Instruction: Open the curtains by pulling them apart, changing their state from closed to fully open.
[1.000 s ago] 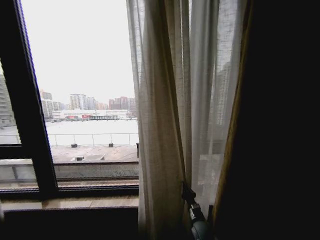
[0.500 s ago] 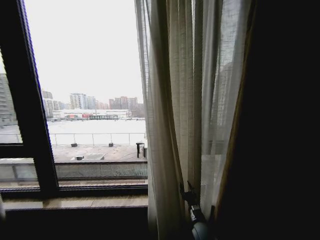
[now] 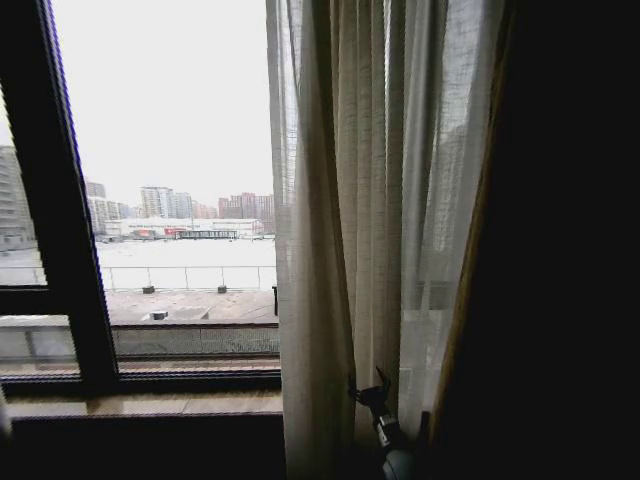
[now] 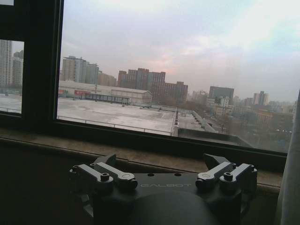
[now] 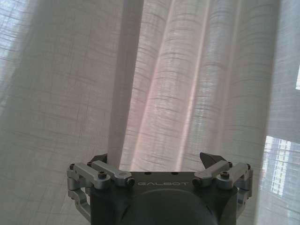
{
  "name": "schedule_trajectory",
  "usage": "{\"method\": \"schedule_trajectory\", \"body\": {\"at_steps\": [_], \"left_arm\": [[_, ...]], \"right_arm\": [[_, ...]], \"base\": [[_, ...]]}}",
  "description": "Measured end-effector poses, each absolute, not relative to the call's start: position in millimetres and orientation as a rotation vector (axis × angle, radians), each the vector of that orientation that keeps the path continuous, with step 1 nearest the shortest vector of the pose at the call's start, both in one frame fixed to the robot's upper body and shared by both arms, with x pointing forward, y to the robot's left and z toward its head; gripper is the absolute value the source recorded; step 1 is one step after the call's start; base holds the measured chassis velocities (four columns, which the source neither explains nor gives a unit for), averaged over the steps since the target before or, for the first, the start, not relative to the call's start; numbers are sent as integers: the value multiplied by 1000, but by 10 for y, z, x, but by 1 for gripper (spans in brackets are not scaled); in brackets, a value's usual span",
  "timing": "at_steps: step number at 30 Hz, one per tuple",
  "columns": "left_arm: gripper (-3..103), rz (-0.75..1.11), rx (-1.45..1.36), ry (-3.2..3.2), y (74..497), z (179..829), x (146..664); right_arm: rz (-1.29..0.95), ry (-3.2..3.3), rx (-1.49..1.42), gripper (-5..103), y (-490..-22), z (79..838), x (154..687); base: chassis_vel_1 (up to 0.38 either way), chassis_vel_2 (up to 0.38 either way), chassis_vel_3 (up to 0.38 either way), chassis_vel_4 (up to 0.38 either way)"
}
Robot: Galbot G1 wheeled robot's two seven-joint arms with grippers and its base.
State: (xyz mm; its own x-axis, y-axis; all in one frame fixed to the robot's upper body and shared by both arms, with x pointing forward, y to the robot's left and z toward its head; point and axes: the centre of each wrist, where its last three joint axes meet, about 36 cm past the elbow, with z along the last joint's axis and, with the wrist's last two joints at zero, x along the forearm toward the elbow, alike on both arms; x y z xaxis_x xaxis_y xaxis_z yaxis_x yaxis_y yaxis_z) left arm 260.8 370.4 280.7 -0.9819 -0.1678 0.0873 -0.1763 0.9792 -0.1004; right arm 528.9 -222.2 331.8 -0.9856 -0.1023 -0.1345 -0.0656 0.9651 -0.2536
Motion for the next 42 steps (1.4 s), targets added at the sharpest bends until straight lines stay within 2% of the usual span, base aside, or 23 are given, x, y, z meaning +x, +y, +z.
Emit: {"method": "schedule_trajectory", "body": {"at_steps": [17, 42], "left_arm": [[100, 165, 243, -3048, 3674, 2812, 2652], [100, 173, 261, -3041, 3681, 2784, 2600]], "right_arm": [[-371, 2945, -139, 100, -2190, 3364, 5147], [-388, 2944, -146, 100, -2170, 3342, 5108]], "base": [[10, 7, -7, -6], [135, 134, -129, -135]]}}
